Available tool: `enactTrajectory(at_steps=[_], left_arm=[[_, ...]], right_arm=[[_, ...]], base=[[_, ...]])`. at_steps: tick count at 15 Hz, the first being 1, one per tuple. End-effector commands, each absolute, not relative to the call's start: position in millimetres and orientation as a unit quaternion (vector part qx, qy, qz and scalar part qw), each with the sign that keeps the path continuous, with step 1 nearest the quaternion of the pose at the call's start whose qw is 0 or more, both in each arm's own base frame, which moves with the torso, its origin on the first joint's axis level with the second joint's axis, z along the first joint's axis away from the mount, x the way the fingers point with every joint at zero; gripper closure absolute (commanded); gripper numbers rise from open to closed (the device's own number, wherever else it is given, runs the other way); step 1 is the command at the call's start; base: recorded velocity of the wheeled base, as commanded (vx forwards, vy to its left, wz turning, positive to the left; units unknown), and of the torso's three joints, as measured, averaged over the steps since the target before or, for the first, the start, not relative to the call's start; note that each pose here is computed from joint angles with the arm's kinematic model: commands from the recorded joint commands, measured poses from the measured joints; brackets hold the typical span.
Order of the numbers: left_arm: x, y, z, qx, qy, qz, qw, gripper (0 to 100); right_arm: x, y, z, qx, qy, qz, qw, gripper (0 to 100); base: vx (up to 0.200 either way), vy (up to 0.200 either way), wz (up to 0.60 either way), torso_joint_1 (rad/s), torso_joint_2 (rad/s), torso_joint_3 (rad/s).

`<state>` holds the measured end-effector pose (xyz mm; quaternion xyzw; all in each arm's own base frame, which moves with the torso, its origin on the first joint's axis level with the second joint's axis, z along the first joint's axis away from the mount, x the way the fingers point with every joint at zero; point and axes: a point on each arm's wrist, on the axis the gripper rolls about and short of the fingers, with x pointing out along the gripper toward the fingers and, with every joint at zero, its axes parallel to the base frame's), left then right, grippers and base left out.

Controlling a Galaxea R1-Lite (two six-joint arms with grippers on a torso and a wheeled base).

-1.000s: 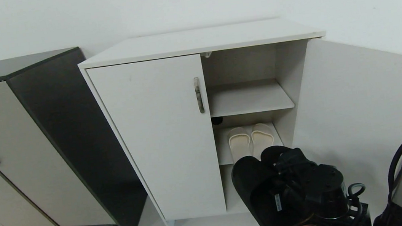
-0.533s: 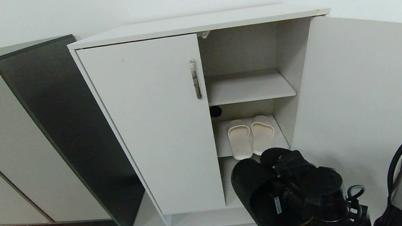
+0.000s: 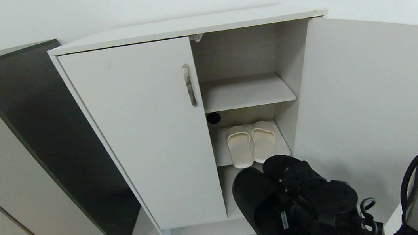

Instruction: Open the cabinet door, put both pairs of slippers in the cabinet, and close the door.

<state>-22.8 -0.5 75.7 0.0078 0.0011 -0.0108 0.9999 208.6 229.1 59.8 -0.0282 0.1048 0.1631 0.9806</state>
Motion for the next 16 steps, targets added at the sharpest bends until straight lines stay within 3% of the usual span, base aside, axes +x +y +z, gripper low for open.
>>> enactTrajectory(at_steps=[1,4,8,14,16], left_arm=[[-22.8,-0.5,75.8,0.008,0.001,-0.011,1.0,100],[-22.8,-0.5,75.8,0.008,0.001,-0.011,1.0,100],[-22.8,-0.5,75.8,0.008,0.001,-0.011,1.0,100],[-22.8,-0.5,75.8,0.008,0.001,-0.011,1.0,100],[-22.8,-0.5,75.8,0.008,0.001,-0.011,1.0,100]], right_arm=[[211.2,233.4,60.8,-0.023,0.097,0.164,0.981,100],[226.7,251.3,77.0,-0.009,0.086,0.156,0.984,100],[255.6,280.6,140.2,0.032,0.1,0.043,0.994,100],[253.0,283.6,221.5,0.047,0.093,0.026,0.994,100],[253.0,283.4,228.3,0.052,0.088,0.024,0.994,100]], base=[[0.0,0.0,0.0,0.0,0.0,0.0],[0.0,0.0,0.0,0.0,0.0,0.0],[0.0,0.0,0.0,0.0,0.0,0.0],[0.0,0.0,0.0,0.0,0.0,0.0],[0.0,0.0,0.0,0.0,0.0,0.0]])
